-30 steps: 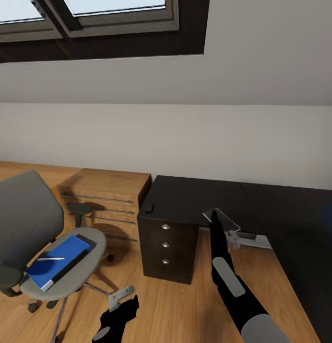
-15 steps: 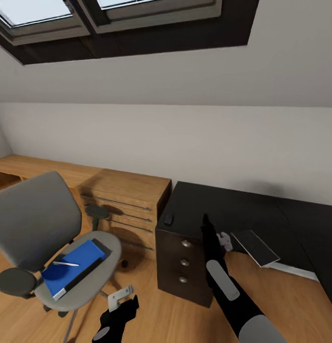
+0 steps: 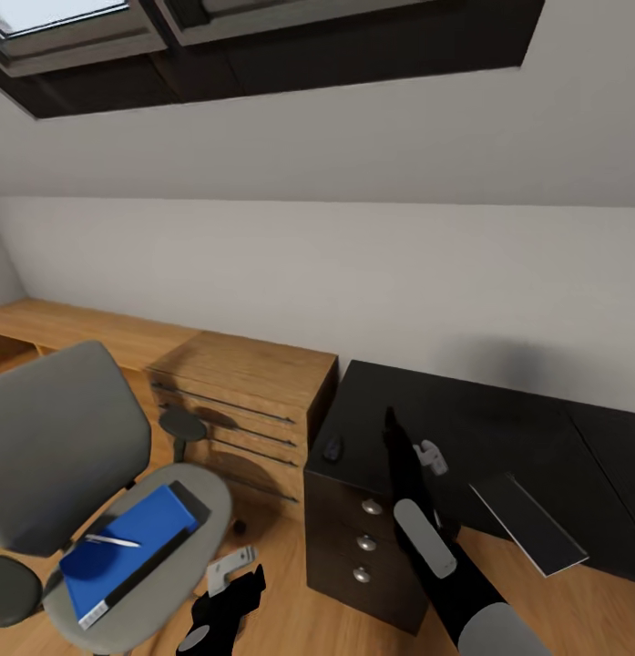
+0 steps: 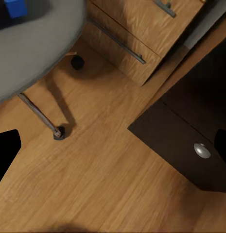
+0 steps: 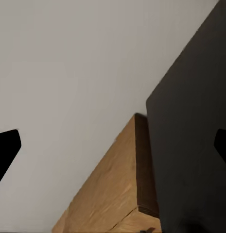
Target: In the bedroom, organize the workspace by keeping the computer under the desk, ensuring the monitor is on the desk, placing the keyboard on the desk next to the monitor, placing the mouse on the desk next to the keyboard, moving the folder from the swivel chair onto the desk next to the mouse, stacking the notebook on top of the folder with the pen on top of the notebook, and positioning the swivel chair next to the desk.
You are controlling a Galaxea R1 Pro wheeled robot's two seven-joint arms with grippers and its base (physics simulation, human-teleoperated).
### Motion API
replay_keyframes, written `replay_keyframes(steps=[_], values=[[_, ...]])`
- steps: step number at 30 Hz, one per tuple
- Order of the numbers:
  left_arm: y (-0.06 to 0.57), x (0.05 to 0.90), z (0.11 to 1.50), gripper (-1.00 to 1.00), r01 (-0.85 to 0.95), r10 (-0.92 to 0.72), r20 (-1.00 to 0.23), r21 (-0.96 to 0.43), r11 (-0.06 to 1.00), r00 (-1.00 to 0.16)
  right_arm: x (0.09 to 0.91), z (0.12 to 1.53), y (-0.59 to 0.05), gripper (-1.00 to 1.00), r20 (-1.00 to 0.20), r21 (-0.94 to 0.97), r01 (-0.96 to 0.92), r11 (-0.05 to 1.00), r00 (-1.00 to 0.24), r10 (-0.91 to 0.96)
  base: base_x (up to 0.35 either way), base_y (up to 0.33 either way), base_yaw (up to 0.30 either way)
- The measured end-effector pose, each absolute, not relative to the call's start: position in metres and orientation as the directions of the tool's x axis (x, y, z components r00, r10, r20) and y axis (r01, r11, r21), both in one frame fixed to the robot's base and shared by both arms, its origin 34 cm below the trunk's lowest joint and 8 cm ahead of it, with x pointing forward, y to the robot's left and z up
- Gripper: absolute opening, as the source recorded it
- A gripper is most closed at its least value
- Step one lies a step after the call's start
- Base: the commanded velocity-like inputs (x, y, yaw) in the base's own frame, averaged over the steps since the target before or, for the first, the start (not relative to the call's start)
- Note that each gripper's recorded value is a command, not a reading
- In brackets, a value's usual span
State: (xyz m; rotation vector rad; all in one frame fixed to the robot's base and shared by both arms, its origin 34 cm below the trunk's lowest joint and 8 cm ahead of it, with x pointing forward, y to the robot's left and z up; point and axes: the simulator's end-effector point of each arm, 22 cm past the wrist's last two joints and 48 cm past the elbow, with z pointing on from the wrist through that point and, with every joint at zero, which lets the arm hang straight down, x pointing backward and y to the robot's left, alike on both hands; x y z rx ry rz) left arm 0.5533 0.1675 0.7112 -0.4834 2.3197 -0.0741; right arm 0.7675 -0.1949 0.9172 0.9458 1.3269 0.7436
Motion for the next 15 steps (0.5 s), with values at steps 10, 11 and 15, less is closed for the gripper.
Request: replay_keyframes(steps=[10,11,15], values=[[0.167,0.553,0.711,1.0,-0.321,-0.365,-0.669,-0.195,0.927,-0.647,0.766,0.926,-0.189,1.0,-0.702,0.712,0.078,0.698,0.125,0.701,0.301,0.0,0.0],[0.167,0.553,0.711,1.0,-0.321,-0.365,-0.67,-0.195,0.927,-0.647,0.766,0.923,-0.188,1.0,-0.716,0.698,0.093,0.71,0.112,0.689,0.21,0.0,0.0],[0.17,0.554,0.712,1.0,-0.323,-0.362,-0.674,-0.19,0.927,-0.643,0.755,0.873,-0.189,1.0,-0.838,0.489,0.303,0.818,-0.097,0.536,0.085,0.0,0.0]])
